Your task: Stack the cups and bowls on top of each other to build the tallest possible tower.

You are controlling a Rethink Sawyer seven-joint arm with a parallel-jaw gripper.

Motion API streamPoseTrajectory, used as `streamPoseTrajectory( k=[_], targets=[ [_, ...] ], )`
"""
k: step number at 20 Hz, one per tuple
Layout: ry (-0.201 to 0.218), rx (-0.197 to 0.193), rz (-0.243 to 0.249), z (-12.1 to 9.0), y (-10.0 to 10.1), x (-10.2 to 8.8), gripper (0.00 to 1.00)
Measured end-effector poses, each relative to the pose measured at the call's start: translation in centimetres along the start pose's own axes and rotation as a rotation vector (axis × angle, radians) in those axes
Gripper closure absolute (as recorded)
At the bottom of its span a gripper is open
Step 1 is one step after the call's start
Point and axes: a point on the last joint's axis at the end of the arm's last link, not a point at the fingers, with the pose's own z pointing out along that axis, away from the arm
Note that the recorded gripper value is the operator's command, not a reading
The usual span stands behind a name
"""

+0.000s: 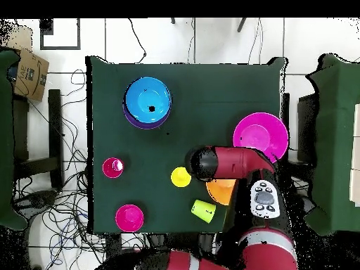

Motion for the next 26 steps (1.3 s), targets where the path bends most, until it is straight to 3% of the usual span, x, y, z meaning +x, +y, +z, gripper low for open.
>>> streamPoseTrajectory(
  k=[1, 8, 14, 15, 20, 26],
  targets=[
    [0.013, 0.0, 0.009, -1.5, 0.6, -0.1, 1.0],
    [0.089, 0.005, 0.035, -6.5, 2.7, 0.3, 1.0],
    [0.135, 0.014, 0.024, -9.4, 4.8, 1.1, 1.0],
    [0.142, 0.018, 0.014, -10.4, 5.8, 1.1, 1.0],
    [0.139, 0.018, -0.012, -12.7, 8.8, 0.6, 1.0],
    [0.122, -0.011, -0.023, -16.3, 13.1, -1.0, 1.0]
  ],
)
